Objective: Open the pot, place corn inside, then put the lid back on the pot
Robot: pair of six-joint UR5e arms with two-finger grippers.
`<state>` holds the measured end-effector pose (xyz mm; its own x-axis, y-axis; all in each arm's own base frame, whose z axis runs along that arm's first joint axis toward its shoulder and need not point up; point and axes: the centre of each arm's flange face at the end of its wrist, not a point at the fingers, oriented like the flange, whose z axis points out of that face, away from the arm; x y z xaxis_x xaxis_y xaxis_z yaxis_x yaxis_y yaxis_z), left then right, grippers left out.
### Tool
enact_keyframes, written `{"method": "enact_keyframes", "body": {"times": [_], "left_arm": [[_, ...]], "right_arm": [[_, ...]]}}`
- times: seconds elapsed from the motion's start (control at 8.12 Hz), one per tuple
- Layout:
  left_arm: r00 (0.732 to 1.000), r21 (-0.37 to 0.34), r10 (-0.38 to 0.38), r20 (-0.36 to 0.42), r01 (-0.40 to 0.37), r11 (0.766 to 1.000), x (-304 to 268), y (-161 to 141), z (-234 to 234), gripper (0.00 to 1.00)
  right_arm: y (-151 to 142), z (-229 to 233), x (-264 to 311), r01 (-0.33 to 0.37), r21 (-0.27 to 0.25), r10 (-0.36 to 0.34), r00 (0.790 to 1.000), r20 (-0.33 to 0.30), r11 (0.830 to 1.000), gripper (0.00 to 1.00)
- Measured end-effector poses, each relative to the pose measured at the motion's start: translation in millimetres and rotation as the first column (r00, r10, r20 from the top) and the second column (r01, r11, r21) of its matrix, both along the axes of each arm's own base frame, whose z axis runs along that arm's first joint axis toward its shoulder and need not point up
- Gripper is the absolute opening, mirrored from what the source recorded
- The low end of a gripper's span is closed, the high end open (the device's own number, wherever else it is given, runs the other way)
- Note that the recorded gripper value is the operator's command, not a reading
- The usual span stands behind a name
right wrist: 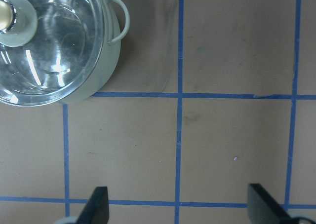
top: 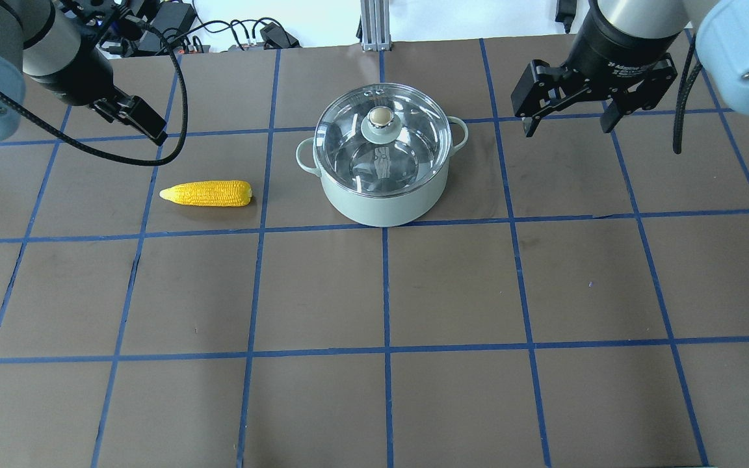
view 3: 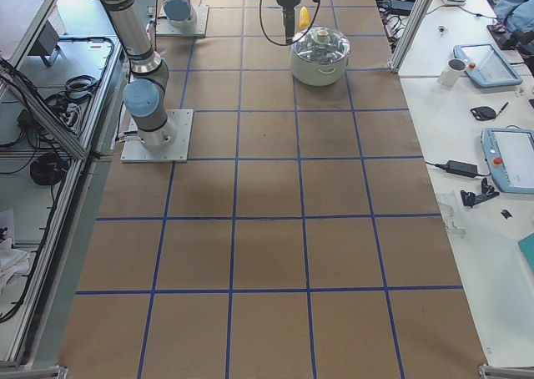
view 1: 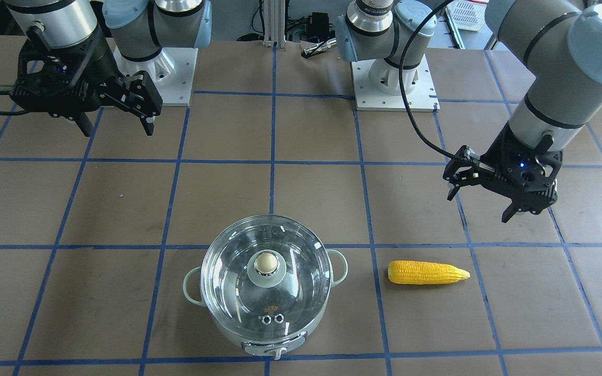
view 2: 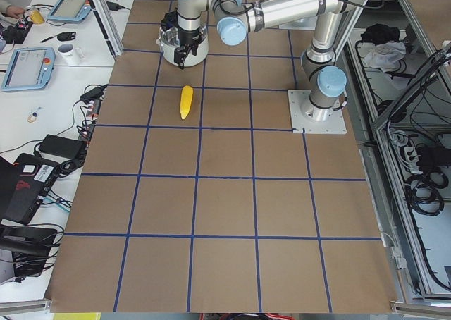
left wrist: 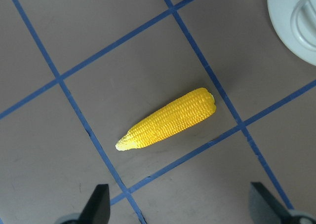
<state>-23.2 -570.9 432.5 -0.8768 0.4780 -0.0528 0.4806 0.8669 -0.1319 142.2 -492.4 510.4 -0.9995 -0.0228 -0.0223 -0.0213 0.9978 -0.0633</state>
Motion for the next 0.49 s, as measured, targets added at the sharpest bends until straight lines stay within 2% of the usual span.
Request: {"method": "enact_keyframes", "body": {"times": [0.25,0.37,0.49], "left_arm": [[0.987,-0.008,-0.162,0.022,0.162,0.987,5,-23,-32,1.0],[0.965,0.007,-0.261,0.029,0.261,0.965,8,-33,-51,1.0],[0.928,0.029,-0.372,0.032,0.371,0.928,9,-41,-71,1.0]], "right_arm": [[-17,-10,5,-0.037,-0.021,0.038,0.998,0.042,0.999,1.0],[-39,-27,9,-0.054,-0.049,0.056,0.998,0.041,0.997,1.0],[-60,-45,20,-0.064,-0.063,0.067,0.997,0.035,0.996,1.0]]}}
